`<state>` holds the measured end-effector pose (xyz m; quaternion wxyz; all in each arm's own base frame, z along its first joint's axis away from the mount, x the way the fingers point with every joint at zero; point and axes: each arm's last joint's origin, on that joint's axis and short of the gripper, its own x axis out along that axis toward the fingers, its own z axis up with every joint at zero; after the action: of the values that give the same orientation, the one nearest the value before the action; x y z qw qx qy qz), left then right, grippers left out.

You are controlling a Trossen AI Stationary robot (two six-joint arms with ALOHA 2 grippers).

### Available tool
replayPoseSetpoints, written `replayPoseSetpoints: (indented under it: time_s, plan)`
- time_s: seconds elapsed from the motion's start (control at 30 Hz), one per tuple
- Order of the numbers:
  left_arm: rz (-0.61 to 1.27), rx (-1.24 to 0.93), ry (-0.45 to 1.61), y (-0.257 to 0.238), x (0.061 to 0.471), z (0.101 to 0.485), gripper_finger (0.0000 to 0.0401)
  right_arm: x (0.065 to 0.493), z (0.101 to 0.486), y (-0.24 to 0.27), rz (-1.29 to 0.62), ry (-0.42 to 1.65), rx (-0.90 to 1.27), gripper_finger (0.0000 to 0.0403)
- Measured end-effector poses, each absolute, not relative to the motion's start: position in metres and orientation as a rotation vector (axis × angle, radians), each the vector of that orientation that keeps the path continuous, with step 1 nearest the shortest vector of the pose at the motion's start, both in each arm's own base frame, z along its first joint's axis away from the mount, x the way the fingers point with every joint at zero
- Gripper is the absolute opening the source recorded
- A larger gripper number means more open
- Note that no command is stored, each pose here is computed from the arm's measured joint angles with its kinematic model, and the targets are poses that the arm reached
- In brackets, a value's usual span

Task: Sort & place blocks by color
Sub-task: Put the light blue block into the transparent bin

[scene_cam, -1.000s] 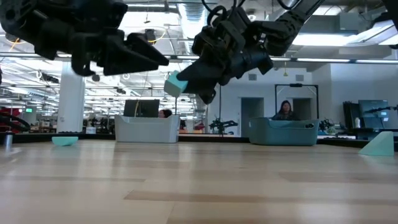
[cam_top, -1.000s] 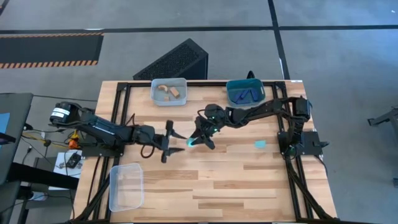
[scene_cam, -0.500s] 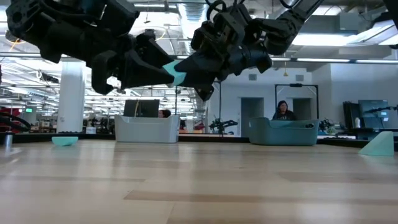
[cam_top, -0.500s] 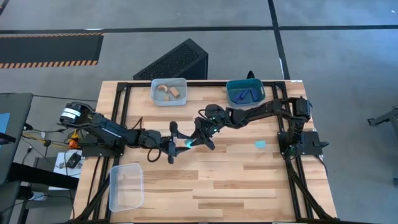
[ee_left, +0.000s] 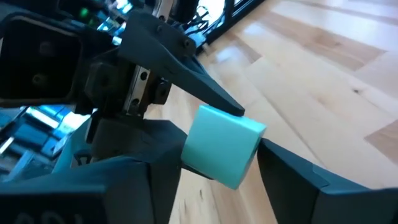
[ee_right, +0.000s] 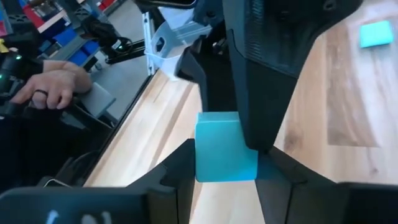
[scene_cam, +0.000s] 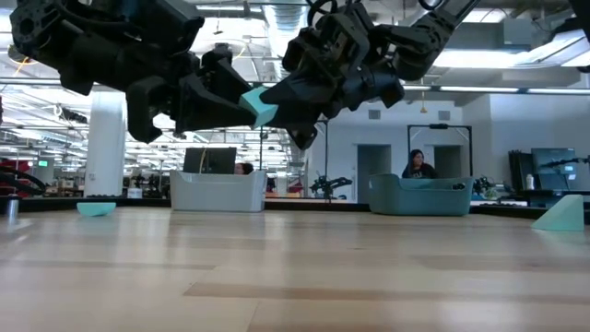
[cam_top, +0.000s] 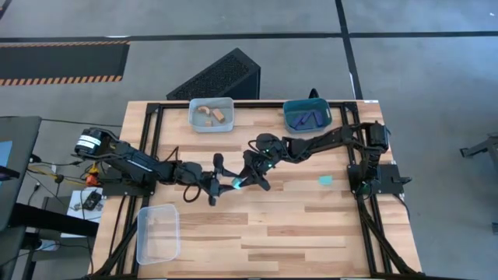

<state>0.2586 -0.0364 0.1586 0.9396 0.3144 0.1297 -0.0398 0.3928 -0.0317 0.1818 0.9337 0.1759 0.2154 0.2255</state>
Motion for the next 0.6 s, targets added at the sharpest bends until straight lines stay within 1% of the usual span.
replayPoseSetpoints:
  time_s: [0.13,0.3,0.47,0.6]
  plan:
    - [-0.12,0.668,0.251,-0.0375,0.2586,0.1587,0.0153,0.3925,0.1813,-0.0307,0.471,0.446,0.363,0.0149]
    - [-0.134,0.668,0.254,-0.0377,0.2582,0.1578,0.0112,0.3925,0.1809,-0.028,0.478,0.452,0.366,0.0144]
    - [-0.136,0.668,0.259,-0.0378,0.258,0.1574,0.0109,0.3927,0.1808,-0.027,0.475,0.453,0.364,0.0152]
    - [-0.125,0.667,0.264,-0.0375,0.258,0.1573,0.0118,0.3928,0.1807,-0.0272,0.47,0.452,0.362,0.0155]
